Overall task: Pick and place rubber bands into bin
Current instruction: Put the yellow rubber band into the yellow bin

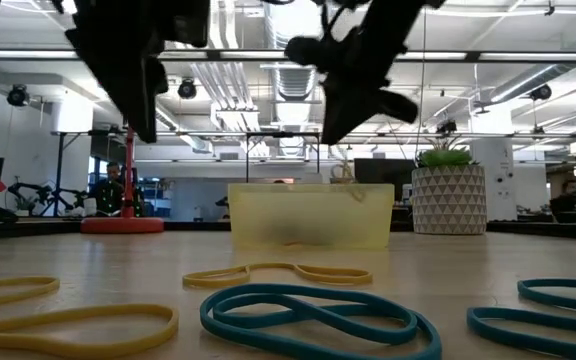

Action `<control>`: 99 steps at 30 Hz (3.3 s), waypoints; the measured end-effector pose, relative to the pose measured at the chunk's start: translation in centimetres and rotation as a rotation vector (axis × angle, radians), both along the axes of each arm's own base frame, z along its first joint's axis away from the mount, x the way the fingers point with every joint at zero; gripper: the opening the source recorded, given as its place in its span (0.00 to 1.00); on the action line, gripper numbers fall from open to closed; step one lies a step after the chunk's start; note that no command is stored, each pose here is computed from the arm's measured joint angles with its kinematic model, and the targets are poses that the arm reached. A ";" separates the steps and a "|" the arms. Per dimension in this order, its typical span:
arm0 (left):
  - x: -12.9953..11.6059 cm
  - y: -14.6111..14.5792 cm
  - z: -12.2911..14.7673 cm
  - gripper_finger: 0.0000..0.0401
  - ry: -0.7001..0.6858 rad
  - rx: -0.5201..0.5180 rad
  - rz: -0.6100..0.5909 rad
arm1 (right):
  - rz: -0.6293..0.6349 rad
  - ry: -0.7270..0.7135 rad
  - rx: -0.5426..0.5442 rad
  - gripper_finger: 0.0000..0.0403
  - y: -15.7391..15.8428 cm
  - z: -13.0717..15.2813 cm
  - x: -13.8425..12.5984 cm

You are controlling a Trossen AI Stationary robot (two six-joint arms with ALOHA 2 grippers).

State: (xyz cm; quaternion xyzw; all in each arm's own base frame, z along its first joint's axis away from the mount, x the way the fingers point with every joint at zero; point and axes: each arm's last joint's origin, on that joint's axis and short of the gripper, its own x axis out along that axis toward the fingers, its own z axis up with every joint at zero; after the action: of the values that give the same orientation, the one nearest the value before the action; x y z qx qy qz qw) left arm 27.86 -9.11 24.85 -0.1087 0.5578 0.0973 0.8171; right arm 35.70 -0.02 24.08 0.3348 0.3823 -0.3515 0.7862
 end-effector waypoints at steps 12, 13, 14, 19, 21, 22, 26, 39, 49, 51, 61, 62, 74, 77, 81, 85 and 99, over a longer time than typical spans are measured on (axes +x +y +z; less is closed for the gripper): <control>-1.6 -0.9 -2.8 0.56 0.075 0.021 0.019 | 0.115 0.147 0.040 0.12 -3.1 -2.0 3.0; -1.7 -1.1 -2.8 0.56 0.073 0.020 0.008 | 0.143 0.159 0.045 0.15 -2.7 -2.2 3.0; -1.6 -1.3 -2.8 0.56 0.062 0.018 -0.023 | 0.174 0.176 0.048 0.18 -2.1 -2.5 3.0; -1.1 -3.9 -2.4 0.56 -0.085 0.003 -0.296 | 0.424 0.242 -0.054 0.36 2.9 -3.0 2.6; -1.1 -4.6 -2.6 0.56 -0.130 0.018 -0.381 | 0.557 0.268 -0.161 0.42 5.2 -2.8 2.3; -1.1 -4.7 -2.8 0.56 -0.142 0.029 -0.431 | 0.623 0.280 -0.204 0.45 6.3 -2.7 2.1; -1.3 -5.8 -3.7 0.56 -0.216 0.016 -0.640 | 0.803 0.298 -0.258 0.53 11.2 -2.8 0.8; -0.7 -11.8 -7.7 0.56 -0.390 -0.048 -0.860 | 0.771 0.236 -0.318 0.58 18.3 -2.7 -2.4; 0.9 -12.8 -10.5 0.54 -0.309 0.007 -0.841 | 0.718 0.222 -0.288 0.57 18.3 -2.7 -2.4; 0.8 -12.7 -10.9 0.50 -0.292 0.005 -0.840 | 0.716 0.222 -0.287 0.57 18.2 -2.7 -2.4; 0.6 -11.2 -12.3 0.15 -0.194 0.007 -0.830 | 0.719 0.221 -0.287 0.56 18.2 -2.6 -2.4; 0.6 -10.8 -12.6 0.12 -0.182 0.010 -0.822 | 0.719 0.220 -0.287 0.56 18.3 -2.6 -2.4; 0.3 -6.2 -11.5 0.00 -0.040 0.003 -0.678 | 0.719 0.220 -0.285 0.56 18.2 -2.6 -2.4; -0.1 -4.0 -9.3 0.00 -0.015 0.140 -0.587 | 0.719 0.221 -0.285 0.56 18.2 -2.6 -2.4; 0.3 -1.3 -3.5 0.00 -0.126 0.299 -0.465 | 0.697 0.243 -0.278 0.56 18.1 -2.7 -2.6; 0.6 1.7 1.1 0.00 -0.227 0.414 -0.396 | 0.601 0.306 -0.273 0.55 17.8 -2.8 -3.5; 0.9 2.8 2.2 0.01 -0.166 0.058 -0.574 | 0.514 0.368 -0.277 0.54 21.7 -3.0 -8.2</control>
State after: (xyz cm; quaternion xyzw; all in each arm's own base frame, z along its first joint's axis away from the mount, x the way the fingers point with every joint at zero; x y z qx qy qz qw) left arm 28.73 -6.28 27.01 0.0694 0.4939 -0.1312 0.8568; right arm 27.50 21.71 21.07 0.0487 0.5383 -0.2449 0.8049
